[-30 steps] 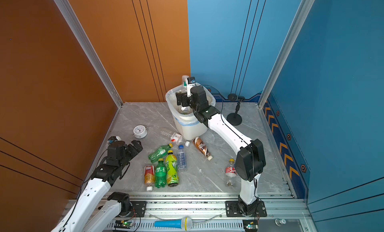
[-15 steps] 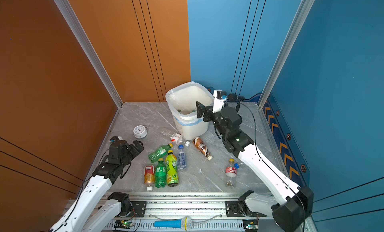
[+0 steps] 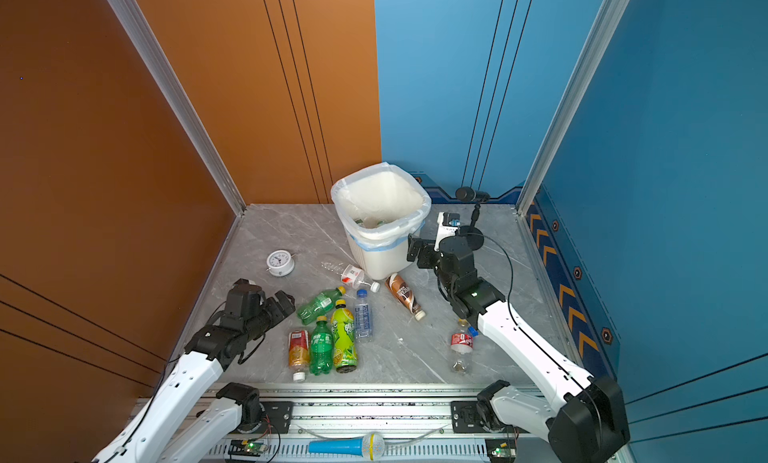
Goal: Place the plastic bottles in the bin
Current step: 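Grasp the red plastic-wrapped cup with the left gripper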
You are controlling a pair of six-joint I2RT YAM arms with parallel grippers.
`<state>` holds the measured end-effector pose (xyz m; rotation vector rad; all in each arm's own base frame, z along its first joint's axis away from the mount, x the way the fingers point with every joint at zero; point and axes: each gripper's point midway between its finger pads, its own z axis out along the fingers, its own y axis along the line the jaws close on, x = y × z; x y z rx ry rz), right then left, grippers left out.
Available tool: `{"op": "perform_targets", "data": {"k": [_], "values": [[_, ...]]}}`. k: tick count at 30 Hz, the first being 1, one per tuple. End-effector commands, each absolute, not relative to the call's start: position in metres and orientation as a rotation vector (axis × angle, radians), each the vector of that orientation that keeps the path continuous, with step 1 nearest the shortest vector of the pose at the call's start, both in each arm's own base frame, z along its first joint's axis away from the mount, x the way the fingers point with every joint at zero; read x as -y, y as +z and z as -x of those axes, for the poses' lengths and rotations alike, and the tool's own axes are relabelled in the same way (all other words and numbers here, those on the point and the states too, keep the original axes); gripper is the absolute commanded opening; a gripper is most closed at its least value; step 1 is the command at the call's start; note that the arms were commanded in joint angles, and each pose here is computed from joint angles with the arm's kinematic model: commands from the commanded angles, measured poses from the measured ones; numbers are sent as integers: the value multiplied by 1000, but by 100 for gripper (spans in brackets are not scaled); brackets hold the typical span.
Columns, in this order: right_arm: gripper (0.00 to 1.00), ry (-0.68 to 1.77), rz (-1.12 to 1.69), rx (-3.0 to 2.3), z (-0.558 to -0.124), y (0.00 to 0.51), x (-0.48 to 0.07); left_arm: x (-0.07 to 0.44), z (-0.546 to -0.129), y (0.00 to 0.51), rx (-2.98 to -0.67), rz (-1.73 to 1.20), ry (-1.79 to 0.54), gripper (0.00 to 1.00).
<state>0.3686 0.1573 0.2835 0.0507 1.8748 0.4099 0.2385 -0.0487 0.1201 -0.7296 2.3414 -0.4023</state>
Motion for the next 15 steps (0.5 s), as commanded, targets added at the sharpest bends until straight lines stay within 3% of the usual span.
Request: {"op": "perform_targets", "data": {"k": [1, 15], "values": [[100, 458, -61, -1860, -378, 293, -165, 54, -204, 108, -2474, 726, -351, 96], [100, 464, -58, -1887, -381, 282, -168, 81, -180, 78, -2647, 594, -280, 94]]}}
